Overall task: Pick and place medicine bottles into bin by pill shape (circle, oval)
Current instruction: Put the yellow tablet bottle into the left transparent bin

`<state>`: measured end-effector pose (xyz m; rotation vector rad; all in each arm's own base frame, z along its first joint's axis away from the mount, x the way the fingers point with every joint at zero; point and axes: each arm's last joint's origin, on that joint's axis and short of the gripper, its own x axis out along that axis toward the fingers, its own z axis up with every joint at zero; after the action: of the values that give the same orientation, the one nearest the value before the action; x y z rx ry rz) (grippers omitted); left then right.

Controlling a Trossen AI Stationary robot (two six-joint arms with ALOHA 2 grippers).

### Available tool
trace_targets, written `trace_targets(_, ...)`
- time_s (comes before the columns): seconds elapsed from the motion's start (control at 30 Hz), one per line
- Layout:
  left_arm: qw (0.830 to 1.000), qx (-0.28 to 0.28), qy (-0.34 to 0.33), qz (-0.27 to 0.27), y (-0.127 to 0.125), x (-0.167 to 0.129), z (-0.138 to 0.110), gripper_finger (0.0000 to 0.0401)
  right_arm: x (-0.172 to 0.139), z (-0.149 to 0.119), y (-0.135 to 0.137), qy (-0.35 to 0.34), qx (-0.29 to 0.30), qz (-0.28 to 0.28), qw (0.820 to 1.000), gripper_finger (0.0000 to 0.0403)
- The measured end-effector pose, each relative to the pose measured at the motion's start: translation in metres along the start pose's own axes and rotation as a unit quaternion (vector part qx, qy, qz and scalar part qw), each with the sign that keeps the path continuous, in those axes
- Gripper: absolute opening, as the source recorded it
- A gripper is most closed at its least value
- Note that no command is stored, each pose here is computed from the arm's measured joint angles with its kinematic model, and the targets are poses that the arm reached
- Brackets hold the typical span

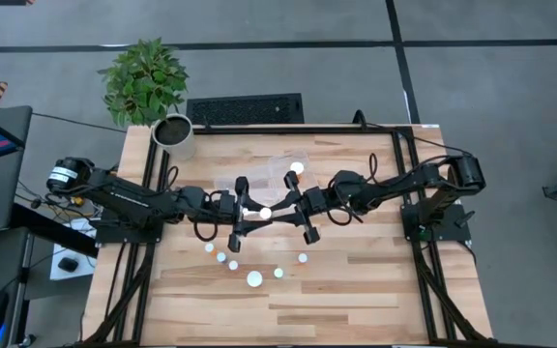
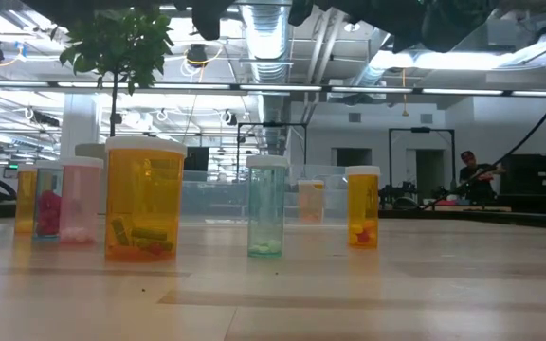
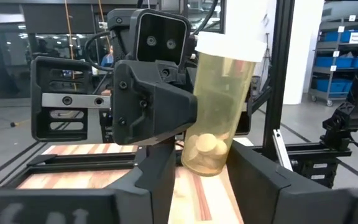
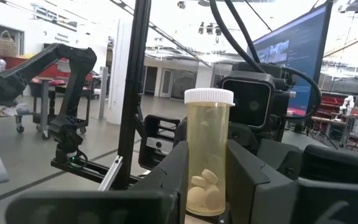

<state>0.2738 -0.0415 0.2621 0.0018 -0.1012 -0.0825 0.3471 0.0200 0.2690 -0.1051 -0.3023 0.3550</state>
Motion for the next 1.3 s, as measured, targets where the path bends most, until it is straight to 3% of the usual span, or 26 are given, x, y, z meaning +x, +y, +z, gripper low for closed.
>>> trace_targets(0.27,1.0,0.001,0.001,-0.001,-0.0001,-0.0001,-0.0004,0.0106,0.0,-0.0008,0.0,0.004,0.002,0.0,1.0,0.0088)
trace_targets(1.07,1.0,0.0,0.006,0.0,0.0001,-0.0001,-0.002,0.0103,0.0001,-0.0041,0.0004,0.023,0.016,0.002,1.0,0.0088)
trace_targets(1.3,1.0,-0.003,0.012,0.003,0.0003,-0.0001,-0.0031,0.0102,0.0,-0.0055,0.0004,0.029,0.018,0.0,0.999,0.0133)
